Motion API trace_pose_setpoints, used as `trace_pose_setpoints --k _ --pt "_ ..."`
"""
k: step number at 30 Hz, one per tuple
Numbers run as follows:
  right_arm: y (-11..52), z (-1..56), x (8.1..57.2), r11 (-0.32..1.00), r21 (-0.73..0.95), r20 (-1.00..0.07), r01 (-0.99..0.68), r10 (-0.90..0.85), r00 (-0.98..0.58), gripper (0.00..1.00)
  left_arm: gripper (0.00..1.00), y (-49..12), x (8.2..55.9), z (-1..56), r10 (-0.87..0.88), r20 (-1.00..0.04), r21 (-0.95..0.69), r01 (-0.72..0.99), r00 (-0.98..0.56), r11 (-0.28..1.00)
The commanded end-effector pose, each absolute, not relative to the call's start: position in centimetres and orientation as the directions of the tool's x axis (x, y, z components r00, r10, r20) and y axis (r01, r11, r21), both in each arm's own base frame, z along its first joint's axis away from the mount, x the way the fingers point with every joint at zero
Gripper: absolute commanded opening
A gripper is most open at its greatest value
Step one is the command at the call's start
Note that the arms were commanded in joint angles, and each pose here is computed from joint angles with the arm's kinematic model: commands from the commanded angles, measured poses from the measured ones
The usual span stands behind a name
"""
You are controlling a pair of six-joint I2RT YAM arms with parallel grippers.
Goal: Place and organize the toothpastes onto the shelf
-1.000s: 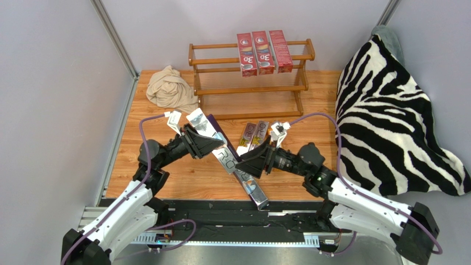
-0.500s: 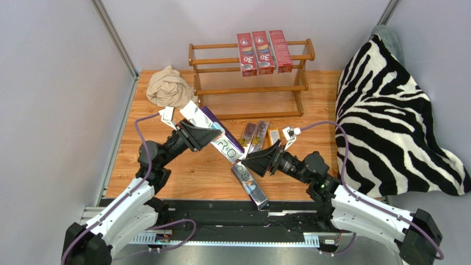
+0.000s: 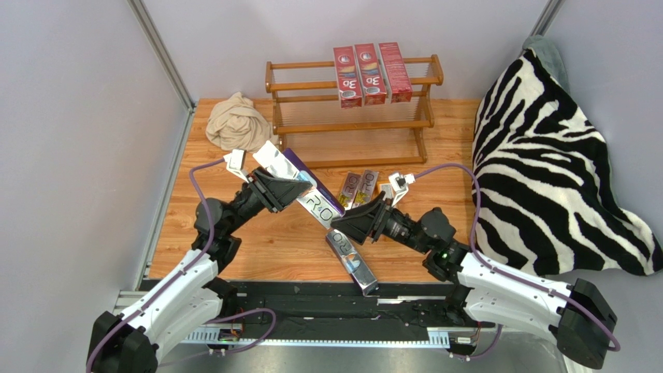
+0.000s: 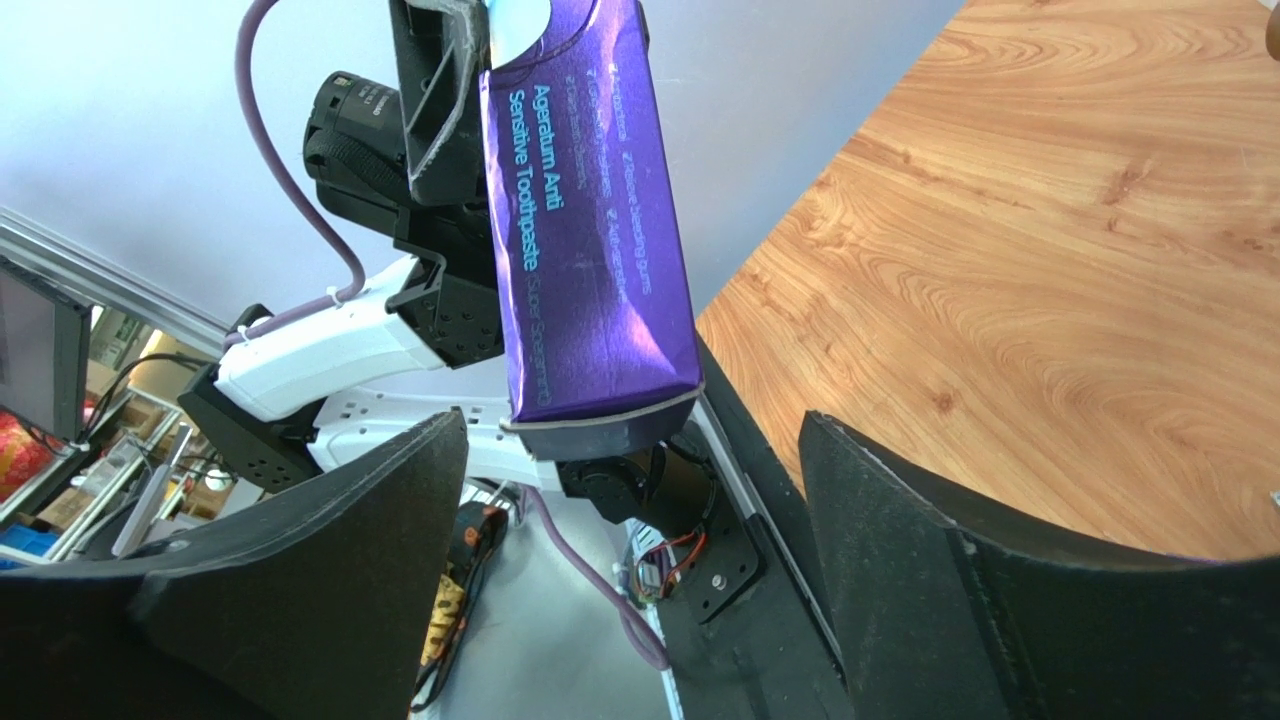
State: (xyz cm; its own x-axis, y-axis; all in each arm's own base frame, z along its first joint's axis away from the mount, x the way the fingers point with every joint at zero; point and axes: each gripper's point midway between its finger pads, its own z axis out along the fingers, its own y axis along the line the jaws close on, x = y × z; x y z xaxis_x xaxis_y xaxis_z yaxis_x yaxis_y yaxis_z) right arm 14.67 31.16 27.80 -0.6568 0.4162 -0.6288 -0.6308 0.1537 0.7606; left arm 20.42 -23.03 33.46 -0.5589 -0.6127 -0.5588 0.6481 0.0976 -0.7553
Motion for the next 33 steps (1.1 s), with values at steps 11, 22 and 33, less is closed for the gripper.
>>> trace_pose_setpoints --k 11,22,33 --pt "32.8 31.5 15.0 0.028 0.749 -0.594 -0.662 0.469 -0.654 0.55 0.4 -22.9 19.1 36.5 -0.63 -0.579 -0.69 0.723 -0.518 0.04" --pt "32.6 31.0 15.5 0.05 0.775 -0.571 -0.63 0.485 -0.663 0.25 0.58 -23.7 19.3 35.0 -0.587 -0.597 -0.699 0.714 -0.547 0.046" --pt "31.4 27.1 18.4 0.235 0.851 -0.519 -0.47 0.519 -0.679 0.22 0.89 -21.8 20.3 28.5 -0.426 -0.731 -0.682 0.59 -0.533 0.432"
